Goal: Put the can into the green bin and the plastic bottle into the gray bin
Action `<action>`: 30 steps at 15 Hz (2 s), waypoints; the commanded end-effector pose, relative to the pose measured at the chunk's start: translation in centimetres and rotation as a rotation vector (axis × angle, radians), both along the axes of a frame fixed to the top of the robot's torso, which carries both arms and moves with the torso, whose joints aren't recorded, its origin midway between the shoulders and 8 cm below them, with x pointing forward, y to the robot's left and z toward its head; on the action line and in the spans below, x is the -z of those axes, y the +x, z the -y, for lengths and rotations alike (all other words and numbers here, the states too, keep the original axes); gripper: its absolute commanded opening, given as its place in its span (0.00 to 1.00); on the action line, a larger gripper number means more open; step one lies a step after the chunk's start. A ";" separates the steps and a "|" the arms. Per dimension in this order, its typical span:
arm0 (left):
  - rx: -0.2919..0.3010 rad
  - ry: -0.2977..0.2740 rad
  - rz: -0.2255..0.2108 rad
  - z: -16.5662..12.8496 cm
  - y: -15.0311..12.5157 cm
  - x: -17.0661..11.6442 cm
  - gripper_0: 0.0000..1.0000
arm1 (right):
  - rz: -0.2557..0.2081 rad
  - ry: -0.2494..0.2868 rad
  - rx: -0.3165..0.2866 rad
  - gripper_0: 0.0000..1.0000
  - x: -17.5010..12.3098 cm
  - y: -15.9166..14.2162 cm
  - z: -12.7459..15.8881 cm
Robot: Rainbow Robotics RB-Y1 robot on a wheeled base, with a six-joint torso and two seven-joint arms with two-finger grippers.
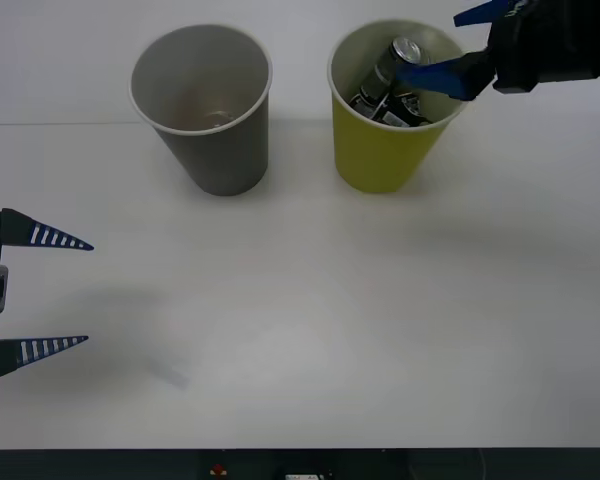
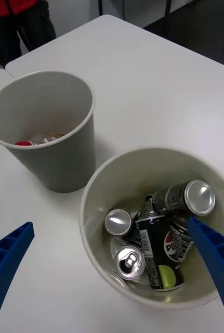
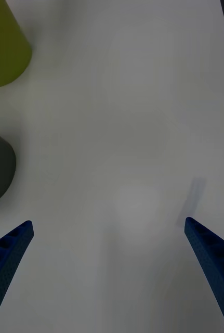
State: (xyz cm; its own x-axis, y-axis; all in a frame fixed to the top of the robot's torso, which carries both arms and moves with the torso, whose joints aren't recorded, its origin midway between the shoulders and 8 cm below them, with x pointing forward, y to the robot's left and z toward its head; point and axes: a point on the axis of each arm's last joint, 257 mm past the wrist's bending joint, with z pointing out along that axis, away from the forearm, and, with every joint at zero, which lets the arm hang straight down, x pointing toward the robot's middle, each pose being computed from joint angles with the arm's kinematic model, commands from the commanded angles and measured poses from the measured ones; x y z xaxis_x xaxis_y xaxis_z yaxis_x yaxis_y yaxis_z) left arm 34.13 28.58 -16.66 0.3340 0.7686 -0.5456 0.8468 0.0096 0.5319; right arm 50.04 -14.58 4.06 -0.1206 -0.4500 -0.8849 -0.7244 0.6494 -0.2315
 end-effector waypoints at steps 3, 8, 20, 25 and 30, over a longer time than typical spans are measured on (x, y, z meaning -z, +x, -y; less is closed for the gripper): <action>0.000 0.000 0.000 0.0 0.0 0.0 1.00 | 0.023 -0.014 -0.056 1.00 2.7 -4.0 0.8; 0.000 0.000 0.000 0.0 0.0 0.0 1.00 | 0.027 -0.082 -0.065 1.00 6.1 -6.9 1.5; 0.000 0.000 0.000 0.0 0.0 0.0 1.00 | 0.114 -0.306 -0.188 1.00 16.1 -11.2 6.1; 0.000 0.000 0.000 0.0 0.0 0.0 1.00 | 0.102 -0.421 -0.227 1.00 18.5 -12.9 8.7; 0.000 0.000 0.000 0.0 0.0 0.0 1.00 | 0.088 -0.520 -0.245 1.00 19.1 -13.8 11.5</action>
State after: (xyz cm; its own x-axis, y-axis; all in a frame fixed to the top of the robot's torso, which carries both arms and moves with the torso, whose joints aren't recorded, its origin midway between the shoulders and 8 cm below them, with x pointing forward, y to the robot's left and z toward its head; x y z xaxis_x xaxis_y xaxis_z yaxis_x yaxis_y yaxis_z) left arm 34.13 28.58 -16.66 0.3340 0.7686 -0.5456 0.8468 0.0096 0.5319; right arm 36.27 -25.74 -15.02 0.1049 -0.8288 -0.5496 -0.8042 0.2544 -0.5372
